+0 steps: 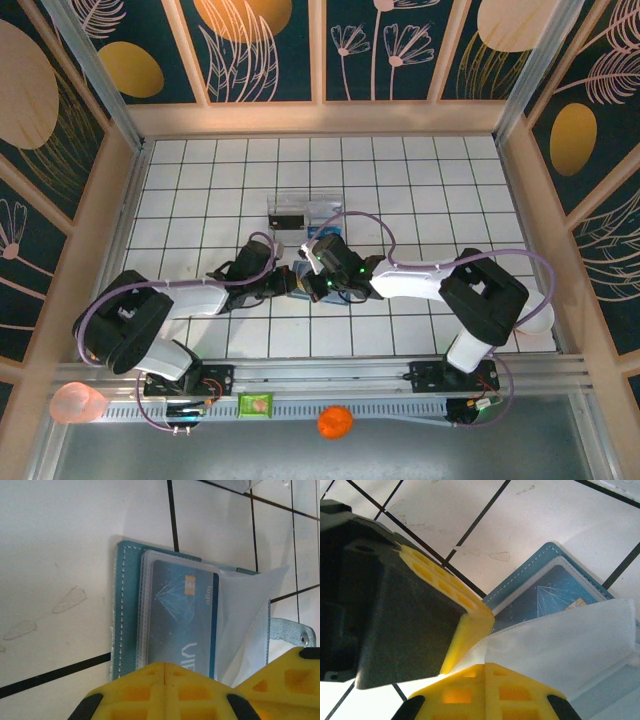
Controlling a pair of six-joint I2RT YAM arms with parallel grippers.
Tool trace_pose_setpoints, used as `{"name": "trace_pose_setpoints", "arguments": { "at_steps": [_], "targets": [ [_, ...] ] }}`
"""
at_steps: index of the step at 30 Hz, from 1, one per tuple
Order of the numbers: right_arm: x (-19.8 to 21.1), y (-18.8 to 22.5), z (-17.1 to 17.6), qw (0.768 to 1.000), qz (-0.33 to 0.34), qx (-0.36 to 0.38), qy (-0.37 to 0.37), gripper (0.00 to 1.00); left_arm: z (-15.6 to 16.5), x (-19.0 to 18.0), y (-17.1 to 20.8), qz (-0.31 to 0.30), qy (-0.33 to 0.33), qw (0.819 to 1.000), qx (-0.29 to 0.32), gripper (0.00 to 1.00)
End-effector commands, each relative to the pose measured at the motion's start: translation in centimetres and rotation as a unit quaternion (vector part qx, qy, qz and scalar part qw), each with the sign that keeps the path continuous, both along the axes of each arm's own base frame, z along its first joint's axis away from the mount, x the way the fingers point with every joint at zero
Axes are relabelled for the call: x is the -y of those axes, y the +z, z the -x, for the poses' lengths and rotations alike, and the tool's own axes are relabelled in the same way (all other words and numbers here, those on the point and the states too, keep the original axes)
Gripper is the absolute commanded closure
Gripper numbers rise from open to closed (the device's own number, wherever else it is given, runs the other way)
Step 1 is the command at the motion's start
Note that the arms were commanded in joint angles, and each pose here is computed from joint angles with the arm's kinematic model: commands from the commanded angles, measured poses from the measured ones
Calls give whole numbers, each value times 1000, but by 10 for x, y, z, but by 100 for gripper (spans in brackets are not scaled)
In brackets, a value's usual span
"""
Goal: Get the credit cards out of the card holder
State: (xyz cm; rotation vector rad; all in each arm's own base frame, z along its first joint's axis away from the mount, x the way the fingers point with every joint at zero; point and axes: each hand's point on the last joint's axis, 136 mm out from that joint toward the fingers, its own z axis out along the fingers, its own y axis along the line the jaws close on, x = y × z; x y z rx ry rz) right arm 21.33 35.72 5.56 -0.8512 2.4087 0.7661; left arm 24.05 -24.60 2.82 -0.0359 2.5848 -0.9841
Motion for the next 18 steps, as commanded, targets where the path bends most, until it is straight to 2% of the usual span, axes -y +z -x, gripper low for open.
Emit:
{"name": "trace_pose_setpoints", "arguments": {
  "at_steps": [1,8,14,18],
  "targets": [
    [-2,8,1,1000,-20,2,-1,100,0,12,5,18,-13,1000,-9,100],
    [6,6,1,1000,-13,0,-23,100,14,2,-22,-14,-7,998,-57,100],
    [26,15,1,997,-20,7,-70,100,15,-1,-23,-16,-5,998,-58,100],
    [34,21,11,996,-39,6,-77,70,15,6,-17,-3,-18,999,-50,100]
  ]
}}
